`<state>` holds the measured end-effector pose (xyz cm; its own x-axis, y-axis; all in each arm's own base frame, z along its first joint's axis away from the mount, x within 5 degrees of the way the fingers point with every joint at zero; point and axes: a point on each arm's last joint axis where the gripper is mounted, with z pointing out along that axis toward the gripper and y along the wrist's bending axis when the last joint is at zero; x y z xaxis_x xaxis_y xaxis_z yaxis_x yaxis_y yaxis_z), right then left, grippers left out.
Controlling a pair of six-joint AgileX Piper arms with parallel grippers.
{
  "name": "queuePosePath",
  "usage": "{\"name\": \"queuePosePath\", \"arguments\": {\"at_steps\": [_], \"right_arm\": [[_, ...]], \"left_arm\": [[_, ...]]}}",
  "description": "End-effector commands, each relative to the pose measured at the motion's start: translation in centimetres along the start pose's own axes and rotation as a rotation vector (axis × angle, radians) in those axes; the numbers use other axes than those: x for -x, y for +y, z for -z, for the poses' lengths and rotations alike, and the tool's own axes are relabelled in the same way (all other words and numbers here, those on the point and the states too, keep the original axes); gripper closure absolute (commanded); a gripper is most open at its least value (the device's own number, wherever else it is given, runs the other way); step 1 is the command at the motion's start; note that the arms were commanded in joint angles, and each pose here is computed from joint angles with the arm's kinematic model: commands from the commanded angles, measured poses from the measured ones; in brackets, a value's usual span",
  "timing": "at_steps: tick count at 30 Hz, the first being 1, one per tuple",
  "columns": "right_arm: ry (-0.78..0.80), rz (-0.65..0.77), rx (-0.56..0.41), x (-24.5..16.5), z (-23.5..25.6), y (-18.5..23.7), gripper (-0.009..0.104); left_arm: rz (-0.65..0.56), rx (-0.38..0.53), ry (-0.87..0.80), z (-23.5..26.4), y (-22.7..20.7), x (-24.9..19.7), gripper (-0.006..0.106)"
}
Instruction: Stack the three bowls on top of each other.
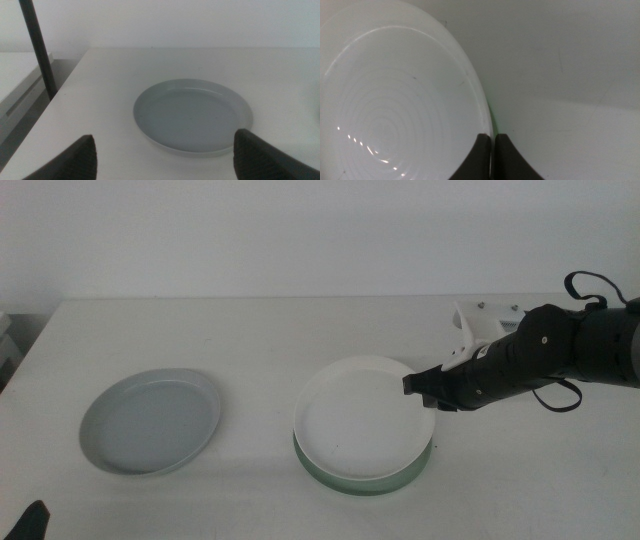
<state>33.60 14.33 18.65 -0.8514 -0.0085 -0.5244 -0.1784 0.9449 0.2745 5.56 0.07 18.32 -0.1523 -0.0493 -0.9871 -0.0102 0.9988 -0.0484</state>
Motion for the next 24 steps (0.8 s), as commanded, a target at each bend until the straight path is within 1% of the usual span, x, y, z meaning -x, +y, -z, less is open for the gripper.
{"name": "queuePosePath", "arguments": {"at_steps": [1,5,8,11,15,18,20,22,24], "right_arm": [[-0.103,0.0,0.023,1.6,1.7,0.7,0.096],[-0.103,-0.01,0.026,1.6,1.7,0.7,0.095],[-0.098,-0.019,0.029,1.5,1.7,0.7,0.089],[-0.089,-0.026,0.034,1.5,1.7,0.8,0.079],[-0.108,-0.021,0.048,2.1,2.8,1.1,0.057],[-0.122,-0.002,0.071,3.1,5.0,1.6,0.042],[-0.15,0.059,0.082,3.9,7.5,1.9,0.034],[-0.201,0.13,0.09,4.2,10.6,2.2,0.031],[-0.259,0.207,0.083,4.1,13.8,2.3,0.031]], "left_arm": [[0.014,-0.016,-0.081,0.1,-0.1,0.8,-0.005],[0.014,-0.016,-0.081,0.1,-0.1,0.8,-0.005],[0.014,-0.016,-0.081,0.1,-0.1,0.8,-0.005],[0.014,-0.016,-0.081,0.1,-0.1,0.8,-0.005],[0.014,-0.016,-0.081,0.1,-0.1,0.8,-0.005],[0.014,-0.016,-0.081,0.1,-0.1,0.8,-0.005],[0.014,-0.016,-0.081,0.1,-0.1,0.8,-0.005],[0.014,-0.016,-0.081,0.1,-0.1,0.8,-0.005],[0.014,-0.016,-0.081,0.1,-0.1,0.8,-0.005]]}}
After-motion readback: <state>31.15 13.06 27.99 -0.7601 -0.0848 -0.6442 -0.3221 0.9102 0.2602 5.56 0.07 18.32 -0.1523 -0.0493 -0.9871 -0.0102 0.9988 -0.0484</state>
